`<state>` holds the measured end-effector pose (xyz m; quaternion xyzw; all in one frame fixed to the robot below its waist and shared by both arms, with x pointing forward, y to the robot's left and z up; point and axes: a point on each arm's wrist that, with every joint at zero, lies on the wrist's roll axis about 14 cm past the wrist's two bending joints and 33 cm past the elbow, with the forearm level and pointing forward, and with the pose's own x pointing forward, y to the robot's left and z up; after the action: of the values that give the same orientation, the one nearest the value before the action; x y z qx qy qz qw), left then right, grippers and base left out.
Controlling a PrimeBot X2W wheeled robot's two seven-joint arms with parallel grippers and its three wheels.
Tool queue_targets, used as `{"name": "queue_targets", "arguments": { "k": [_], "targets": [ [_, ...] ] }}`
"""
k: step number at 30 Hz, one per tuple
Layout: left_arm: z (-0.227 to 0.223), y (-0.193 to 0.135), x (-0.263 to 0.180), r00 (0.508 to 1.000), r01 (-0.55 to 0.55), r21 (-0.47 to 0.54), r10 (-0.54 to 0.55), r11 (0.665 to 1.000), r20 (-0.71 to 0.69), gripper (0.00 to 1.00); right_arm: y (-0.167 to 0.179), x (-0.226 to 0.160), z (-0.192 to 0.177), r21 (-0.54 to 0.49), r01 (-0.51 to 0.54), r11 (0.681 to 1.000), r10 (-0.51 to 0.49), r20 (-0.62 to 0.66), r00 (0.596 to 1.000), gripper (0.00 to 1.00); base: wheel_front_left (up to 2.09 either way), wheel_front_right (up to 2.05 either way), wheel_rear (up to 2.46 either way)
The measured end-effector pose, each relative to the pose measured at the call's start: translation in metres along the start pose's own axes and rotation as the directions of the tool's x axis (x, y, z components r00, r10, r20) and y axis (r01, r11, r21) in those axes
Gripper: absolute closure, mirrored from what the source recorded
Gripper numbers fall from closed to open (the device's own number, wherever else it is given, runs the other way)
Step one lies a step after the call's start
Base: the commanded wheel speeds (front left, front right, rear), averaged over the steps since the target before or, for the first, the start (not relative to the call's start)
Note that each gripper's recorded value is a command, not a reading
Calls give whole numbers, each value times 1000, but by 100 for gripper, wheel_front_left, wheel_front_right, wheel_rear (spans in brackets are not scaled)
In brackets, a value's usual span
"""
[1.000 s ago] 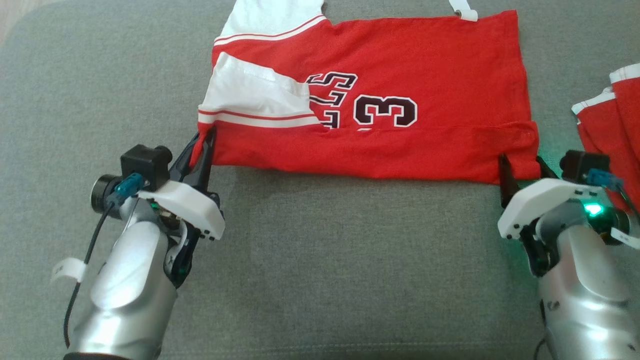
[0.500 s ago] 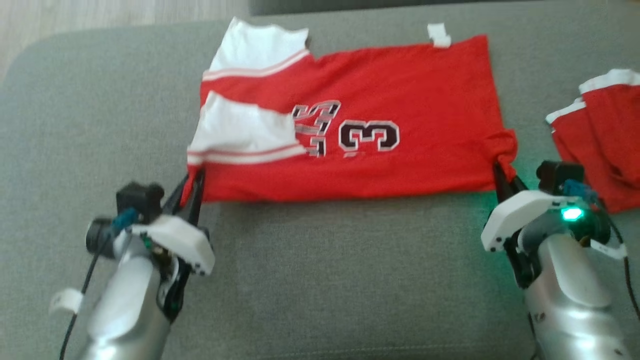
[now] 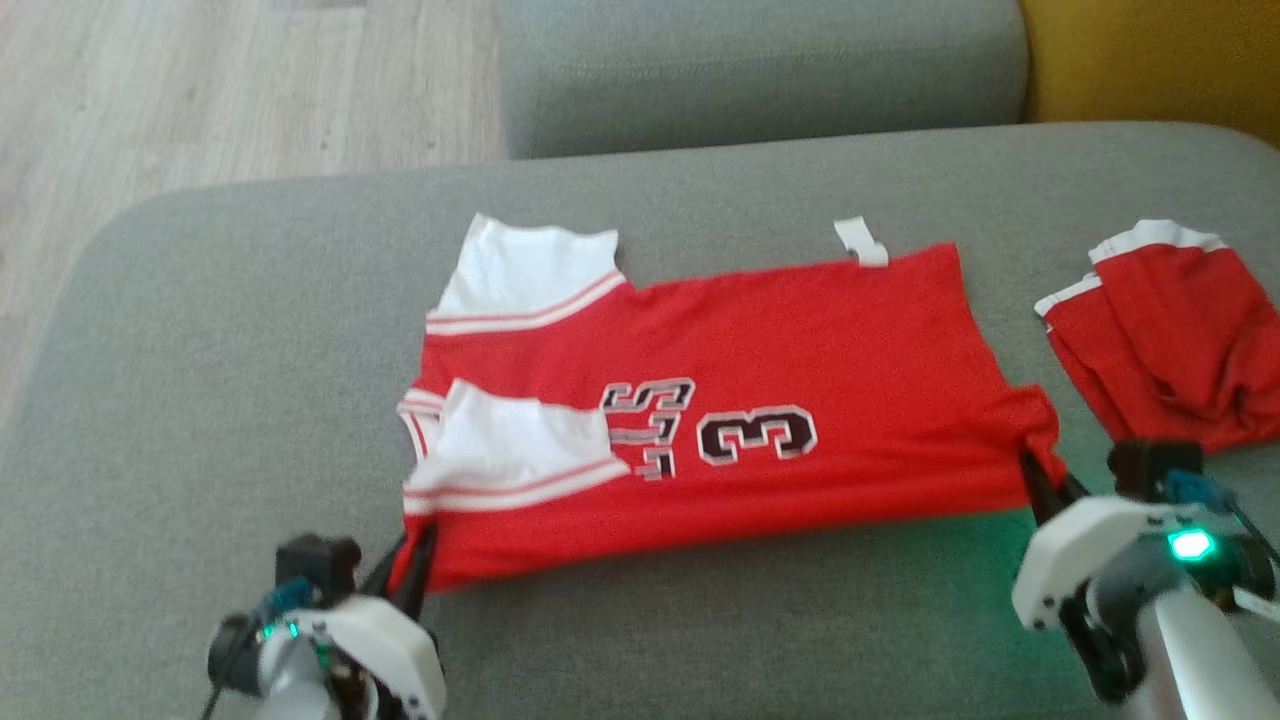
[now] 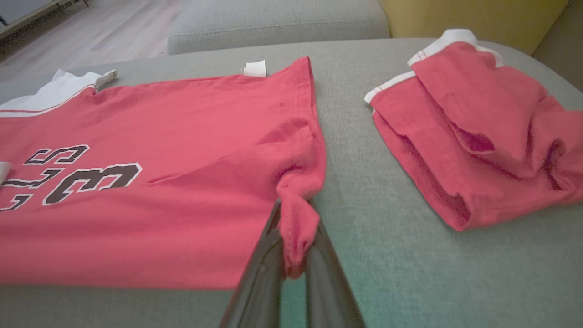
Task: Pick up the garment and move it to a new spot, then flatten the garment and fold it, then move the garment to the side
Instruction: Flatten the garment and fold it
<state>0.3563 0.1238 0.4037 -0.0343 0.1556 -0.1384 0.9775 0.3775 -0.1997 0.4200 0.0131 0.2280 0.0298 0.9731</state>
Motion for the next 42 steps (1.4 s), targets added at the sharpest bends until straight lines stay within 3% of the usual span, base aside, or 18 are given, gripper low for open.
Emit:
{"name": "queue_targets", "arguments": {
  "k": [7, 8, 9, 10, 11, 12, 18, 27, 35, 39, 42],
  "targets": [
    [-20, -13, -15, 998, 24, -13, -25, 1000, -60, 100, -10, -27, -22, 20, 28, 999, -26, -71, 997, 100, 0, 0, 0],
    [-20, -14, -15, 998, 29, -12, -30, 1000, -58, 90, -12, -29, -25, 24, 34, 999, -32, -84, 996, 6, 0, 0, 0],
    [-18, -16, -15, 998, 32, -10, -33, 999, -54, 90, -13, -31, -25, 28, 39, 999, -36, -83, 996, 6, 0, 0, 0],
    [-17, -16, -14, 998, 31, -8, -32, 999, -51, 60, -14, -32, -23, 38, 44, 998, -41, -73, 996, 0, 0, 0, 0],
    [-16, -17, -13, 998, 31, -7, -31, 999, -49, 6, -13, -33, -21, 46, 47, 998, -44, -63, 997, 0, 0, 0, 0],
    [-16, -16, -13, 999, 25, -6, -25, 1000, -46, 0, -13, -33, -17, 52, 49, 997, -46, -50, 998, 0, 0, 0, 0],
    [14, -12, -2, 998, 7, -19, -6, 1000, 65, 0, -13, -34, 20, 54, 54, 997, -60, 108, 992, 0, 0, 0, 0],
    [98, -6, 21, 952, 5, -35, 6, 999, 306, 0, -12, -24, 77, 40, 55, 998, -65, 322, 945, 0, 0, 0, 0],
    [124, -1, 67, 954, 60, 48, -71, 997, 293, 0, -4, 8, 98, 2, 35, 999, -34, 342, 939, 0, 0, 0, 0],
    [136, 7, 106, 972, 94, 145, -122, 985, 199, 0, -1, 29, 111, -28, 21, 999, -10, 351, 936, 0, 0, 0, 0],
    [142, 14, 135, 983, 109, 154, -130, 982, 128, 0, -2, 44, 115, -60, 18, 998, 3, 342, 940, 0, 0, 0, 0]
  ]
}}
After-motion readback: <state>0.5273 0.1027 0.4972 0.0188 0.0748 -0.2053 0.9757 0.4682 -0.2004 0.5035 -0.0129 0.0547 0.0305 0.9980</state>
